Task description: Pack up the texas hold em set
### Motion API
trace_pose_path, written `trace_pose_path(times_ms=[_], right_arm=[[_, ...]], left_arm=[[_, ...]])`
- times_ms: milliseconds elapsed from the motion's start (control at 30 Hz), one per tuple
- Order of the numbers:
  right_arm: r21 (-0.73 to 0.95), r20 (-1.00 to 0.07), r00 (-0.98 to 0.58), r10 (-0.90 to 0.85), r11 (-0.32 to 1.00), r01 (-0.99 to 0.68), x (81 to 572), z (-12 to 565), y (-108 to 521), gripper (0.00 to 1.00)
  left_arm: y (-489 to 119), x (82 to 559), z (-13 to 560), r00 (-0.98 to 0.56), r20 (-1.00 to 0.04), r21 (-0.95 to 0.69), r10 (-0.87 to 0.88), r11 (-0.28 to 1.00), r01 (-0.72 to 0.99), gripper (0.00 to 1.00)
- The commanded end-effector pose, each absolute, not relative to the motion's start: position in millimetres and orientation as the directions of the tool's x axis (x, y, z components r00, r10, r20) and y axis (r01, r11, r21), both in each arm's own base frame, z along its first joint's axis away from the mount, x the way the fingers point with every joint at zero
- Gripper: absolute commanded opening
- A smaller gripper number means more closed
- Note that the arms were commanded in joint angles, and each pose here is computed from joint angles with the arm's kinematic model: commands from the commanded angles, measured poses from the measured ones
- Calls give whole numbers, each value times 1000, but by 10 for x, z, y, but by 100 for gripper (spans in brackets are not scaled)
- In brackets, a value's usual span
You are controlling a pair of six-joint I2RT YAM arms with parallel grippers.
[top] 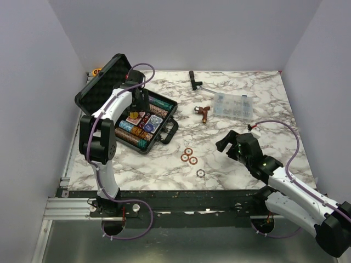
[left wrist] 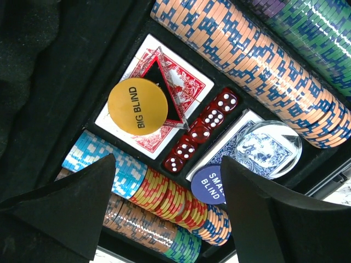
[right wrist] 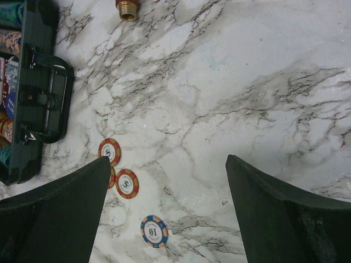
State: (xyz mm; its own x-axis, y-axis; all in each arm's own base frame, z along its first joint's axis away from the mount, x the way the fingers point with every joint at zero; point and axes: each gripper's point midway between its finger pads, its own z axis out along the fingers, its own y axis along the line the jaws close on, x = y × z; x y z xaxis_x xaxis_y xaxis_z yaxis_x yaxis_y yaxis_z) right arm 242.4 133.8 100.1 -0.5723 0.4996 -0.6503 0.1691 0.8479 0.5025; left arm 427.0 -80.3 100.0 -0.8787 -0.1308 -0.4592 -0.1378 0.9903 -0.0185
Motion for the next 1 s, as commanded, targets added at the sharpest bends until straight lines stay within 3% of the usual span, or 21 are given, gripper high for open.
trace_pose_path(times_ms=[0, 500, 967], right_arm=[[518, -655, -571, 494, 845, 137, 2459, 1083, 1393, 88], [514, -655, -570, 496, 845, 146, 2440, 1064, 1367, 89], [526, -648, -571, 504, 838, 144, 2439, 1077, 1388, 88]], left_arm=[[-767, 4364, 985, -883, -445, 2, -150, 986, -169, 77], [-635, 4446, 742, -903, -372, -12, -216, 974, -228, 68], [-645, 4417, 659, -901, -307, -92, -306, 952, -292, 68]])
